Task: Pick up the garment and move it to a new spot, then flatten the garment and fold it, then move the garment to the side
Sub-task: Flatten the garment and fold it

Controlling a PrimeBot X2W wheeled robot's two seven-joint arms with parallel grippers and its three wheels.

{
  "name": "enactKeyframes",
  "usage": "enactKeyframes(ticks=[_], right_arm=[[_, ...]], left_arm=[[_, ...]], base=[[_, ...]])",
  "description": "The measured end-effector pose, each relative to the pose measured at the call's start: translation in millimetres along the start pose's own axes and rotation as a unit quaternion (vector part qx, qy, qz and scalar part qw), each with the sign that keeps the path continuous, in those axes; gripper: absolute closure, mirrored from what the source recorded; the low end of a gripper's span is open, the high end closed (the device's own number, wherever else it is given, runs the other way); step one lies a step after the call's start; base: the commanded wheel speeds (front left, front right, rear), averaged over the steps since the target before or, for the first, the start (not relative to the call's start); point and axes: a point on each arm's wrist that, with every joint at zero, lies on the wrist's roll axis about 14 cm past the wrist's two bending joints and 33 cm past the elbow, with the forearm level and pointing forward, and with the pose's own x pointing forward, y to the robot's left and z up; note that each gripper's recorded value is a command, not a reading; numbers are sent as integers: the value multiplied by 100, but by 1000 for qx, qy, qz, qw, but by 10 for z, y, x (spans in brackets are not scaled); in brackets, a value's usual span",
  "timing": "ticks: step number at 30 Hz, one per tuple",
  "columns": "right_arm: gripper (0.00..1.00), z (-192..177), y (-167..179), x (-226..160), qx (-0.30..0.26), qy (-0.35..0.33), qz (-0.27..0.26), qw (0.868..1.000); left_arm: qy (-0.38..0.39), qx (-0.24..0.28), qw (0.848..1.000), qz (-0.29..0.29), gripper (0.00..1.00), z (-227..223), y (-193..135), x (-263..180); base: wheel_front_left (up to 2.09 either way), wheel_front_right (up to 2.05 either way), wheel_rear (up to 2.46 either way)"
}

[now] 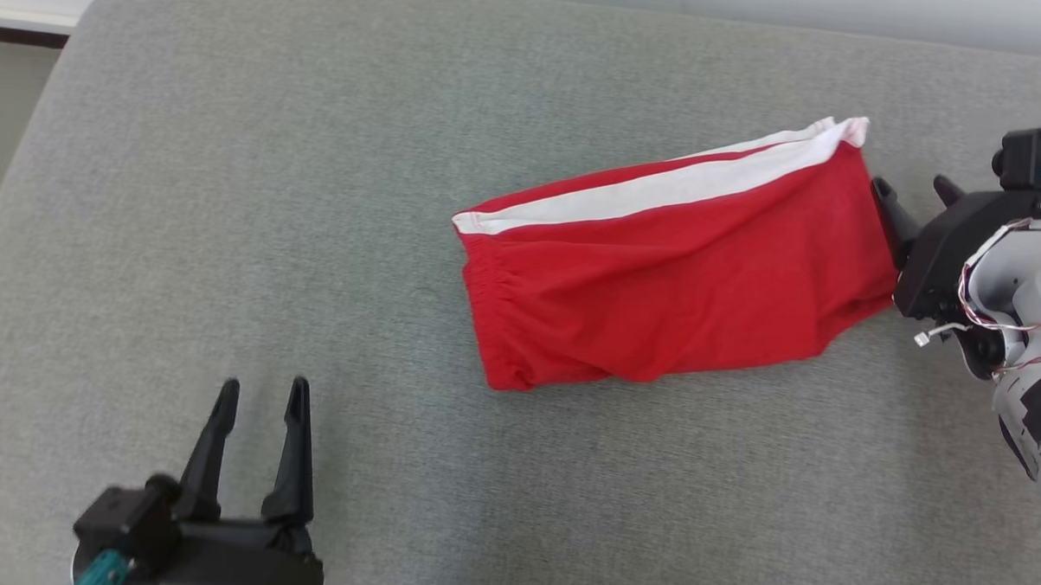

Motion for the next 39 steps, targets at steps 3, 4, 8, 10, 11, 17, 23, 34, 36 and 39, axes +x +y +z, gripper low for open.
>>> enactKeyframes(ticks=[3, 4, 8, 10, 11, 17, 23, 34, 36, 39], right_arm=[[0, -123, 30, 50, 9, 18, -2, 1000], [0, -175, 34, 64, 11, 25, -3, 1000], [0, -304, 101, 127, 14, 45, -2, 999], [0, -372, 143, 155, 17, 56, 0, 998], [0, -403, 152, 166, 20, 61, 0, 998], [29, -514, 201, 174, 34, 89, -1, 995], [100, -547, 223, 154, 36, 93, 0, 995], [100, -504, 26, -52, 42, 60, -29, 997], [100, -505, -66, -131, 45, 52, -41, 997], [100, -492, -253, -273, 44, 39, -63, 996]], left_arm=[[4, -3, 1000, 26, 0, -14, 132, -140], [3, -2, 999, 34, 0, -3, 172, -173], [-1, 5, 999, 47, 0, 47, 256, -258], [-4, 10, 999, 51, 0, 69, 282, -276], [-5, 12, 999, 52, 0, 81, 288, -277], [-12, 14, 998, 52, 0, 126, 287, -276], [-9, 12, 999, 47, 0, 106, 251, -279], [-15, 5, 999, 37, 0, 131, 194, -288], [-14, 2, 999, 31, 0, 126, 157, -298], [-18, -1, 1000, 21, 0, 142, 94, -286]], base=[[0, 0, 0], [0, 0, 0], [0, 0, 0], [0, 0, 0], [0, 0, 0], [0, 0, 0], [0, 0, 0], [0, 0, 0], [0, 0, 0], [0, 0, 0]])
